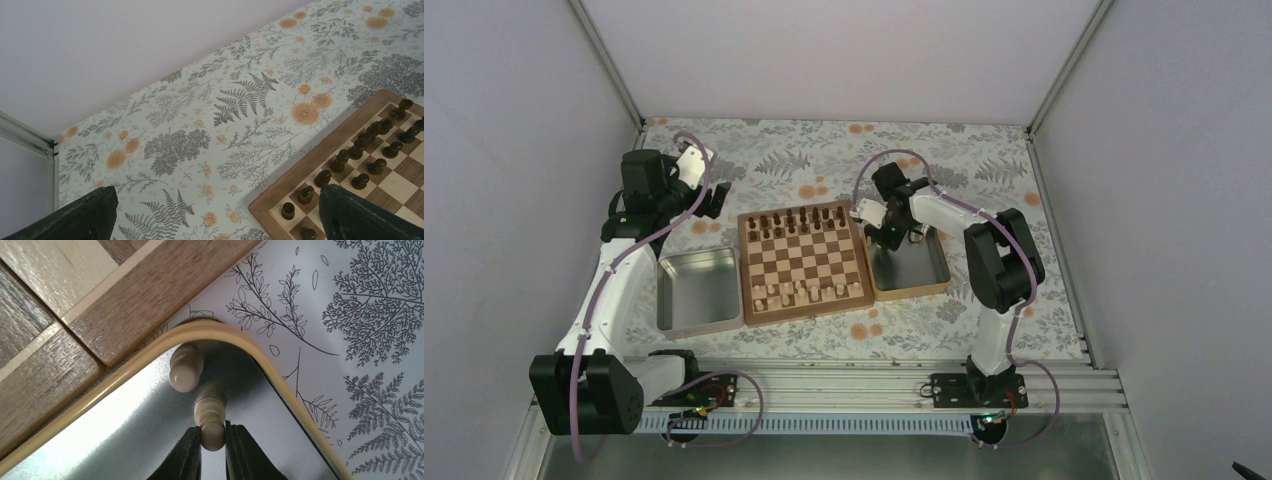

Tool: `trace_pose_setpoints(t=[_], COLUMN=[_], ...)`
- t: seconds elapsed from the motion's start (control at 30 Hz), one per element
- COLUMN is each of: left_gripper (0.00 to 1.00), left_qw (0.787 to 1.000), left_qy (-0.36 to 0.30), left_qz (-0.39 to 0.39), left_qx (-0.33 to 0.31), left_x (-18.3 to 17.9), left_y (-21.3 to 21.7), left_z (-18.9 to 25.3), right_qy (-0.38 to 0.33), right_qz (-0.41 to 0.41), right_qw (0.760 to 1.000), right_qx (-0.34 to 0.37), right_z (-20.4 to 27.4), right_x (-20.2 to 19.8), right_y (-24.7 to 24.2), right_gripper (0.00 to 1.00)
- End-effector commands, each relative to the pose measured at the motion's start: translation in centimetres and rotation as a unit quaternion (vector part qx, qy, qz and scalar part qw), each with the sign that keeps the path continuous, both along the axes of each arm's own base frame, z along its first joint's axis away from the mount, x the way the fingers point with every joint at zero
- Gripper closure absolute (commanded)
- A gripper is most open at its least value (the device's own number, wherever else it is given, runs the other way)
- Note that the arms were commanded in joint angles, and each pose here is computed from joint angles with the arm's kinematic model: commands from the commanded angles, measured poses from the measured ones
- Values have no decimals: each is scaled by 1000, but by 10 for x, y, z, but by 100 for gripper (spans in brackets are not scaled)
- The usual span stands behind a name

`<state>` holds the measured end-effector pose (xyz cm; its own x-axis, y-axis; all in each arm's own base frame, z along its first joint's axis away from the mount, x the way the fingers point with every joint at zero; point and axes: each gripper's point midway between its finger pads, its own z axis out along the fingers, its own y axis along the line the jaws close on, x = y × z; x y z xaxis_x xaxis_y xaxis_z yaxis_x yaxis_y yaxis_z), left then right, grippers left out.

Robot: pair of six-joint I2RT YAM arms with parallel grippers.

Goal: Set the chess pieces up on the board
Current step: Pick up the chess piece from the storage box, then place the chess piece on the chessboard.

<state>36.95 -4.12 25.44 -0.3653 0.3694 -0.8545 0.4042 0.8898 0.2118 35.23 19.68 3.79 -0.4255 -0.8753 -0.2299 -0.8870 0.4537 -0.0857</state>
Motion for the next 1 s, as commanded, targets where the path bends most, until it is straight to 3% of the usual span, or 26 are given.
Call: trace_pose_setpoints(t=[0.0,0.13,0.5,0.73,0.97], left_gripper=[0,0,0,0,0], left_qw=[1000,1000,1000,1000,1000], left_qy=[-2,-1,-3,-6,-7], left_qz=[-7,-6,-7,-6,-3], left_qx=[-1,-1,-2,-2,-1], left_x=[-2,-1,-2,-2,-3], left_y=[-1,-1,-1,-1,0], left_z=[-2,-2,0,2,3], right_qy=[-2,-9,-48,-55,-29], right_qz=[-5,-6,-1,54,119], right_qw=[1000,1000,999,997,991], right_qx=[2,1,5,28,45], right_z=[-4,9,82,104,95], right_x=[6,5,-8,-30,-55], right_y=[0,-2,0,52,113], right_gripper=[87,92,93,92,92])
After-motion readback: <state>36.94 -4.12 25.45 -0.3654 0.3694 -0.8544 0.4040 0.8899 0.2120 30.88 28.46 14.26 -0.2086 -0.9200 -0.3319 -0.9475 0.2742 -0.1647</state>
